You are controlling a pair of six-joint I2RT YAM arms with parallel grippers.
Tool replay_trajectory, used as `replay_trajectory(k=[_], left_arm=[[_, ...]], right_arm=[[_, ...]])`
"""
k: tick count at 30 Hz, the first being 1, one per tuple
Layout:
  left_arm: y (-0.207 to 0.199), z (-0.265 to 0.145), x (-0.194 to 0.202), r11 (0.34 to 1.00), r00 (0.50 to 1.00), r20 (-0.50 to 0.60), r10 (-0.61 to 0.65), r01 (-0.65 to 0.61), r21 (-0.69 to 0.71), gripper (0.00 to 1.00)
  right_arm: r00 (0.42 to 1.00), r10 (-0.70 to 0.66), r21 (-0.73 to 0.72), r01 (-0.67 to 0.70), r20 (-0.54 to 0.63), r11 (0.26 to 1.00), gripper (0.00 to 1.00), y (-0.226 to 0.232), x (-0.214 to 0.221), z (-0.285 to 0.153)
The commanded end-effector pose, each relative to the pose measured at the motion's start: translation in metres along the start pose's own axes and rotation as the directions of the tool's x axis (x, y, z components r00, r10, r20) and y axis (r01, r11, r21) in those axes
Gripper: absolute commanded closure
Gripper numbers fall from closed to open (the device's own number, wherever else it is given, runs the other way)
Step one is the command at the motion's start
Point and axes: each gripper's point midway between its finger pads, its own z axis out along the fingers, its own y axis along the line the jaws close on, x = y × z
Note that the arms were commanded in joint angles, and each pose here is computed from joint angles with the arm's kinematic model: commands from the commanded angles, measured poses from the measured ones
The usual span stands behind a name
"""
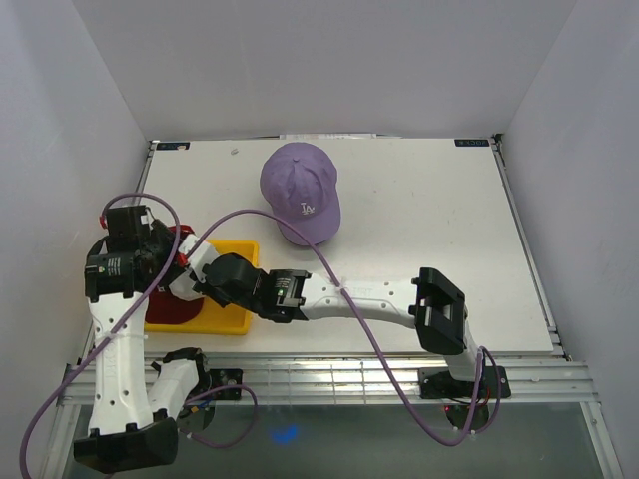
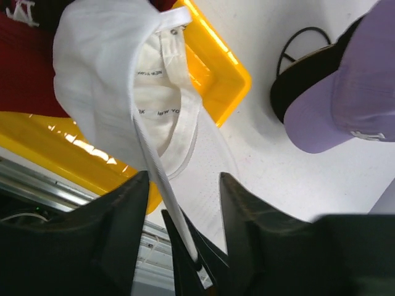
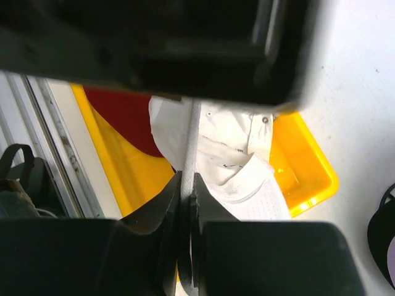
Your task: Stack the hats
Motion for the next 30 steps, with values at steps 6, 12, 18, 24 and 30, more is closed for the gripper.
replay_trajectory(k=[6, 12, 18, 24, 30], left_arm=[[-0.042, -0.043, -0.034, 0.981, 0.988, 0.151, 0.021, -0.049, 0.188, 0.29], [-0.069, -0.073, -0.068, 0.966, 0.966, 0.259, -0.015, -0.053, 0.253, 0.27], [-0.105, -0.113, -0.102, 0.929, 0.938, 0.34, -0.071, -0.062, 0.365, 0.28], [-0.134, -0.15, -0.117, 0.873, 0.914, 0.4, -0.071, -0.137, 0.468, 0.29], [-0.133, -0.156, -0.106, 0.848, 0.914, 0.403, -0.054, -0.171, 0.501, 0.29]], right_arm=[[0.997, 0.066, 0.041, -0.068, 0.044, 0.997, 0.92, -0.017, -0.031, -0.027], [0.989, 0.138, 0.031, -0.14, 0.06, 0.99, 0.92, -0.023, -0.045, -0.036], [0.956, 0.284, -0.015, -0.284, 0.067, 0.959, 0.92, -0.043, -0.055, -0.046], [0.882, 0.458, -0.115, -0.446, 0.112, 0.887, 0.92, -0.067, -0.073, -0.073], [0.724, 0.661, -0.263, -0.611, 0.195, 0.747, 0.92, -0.108, -0.112, -0.11]])
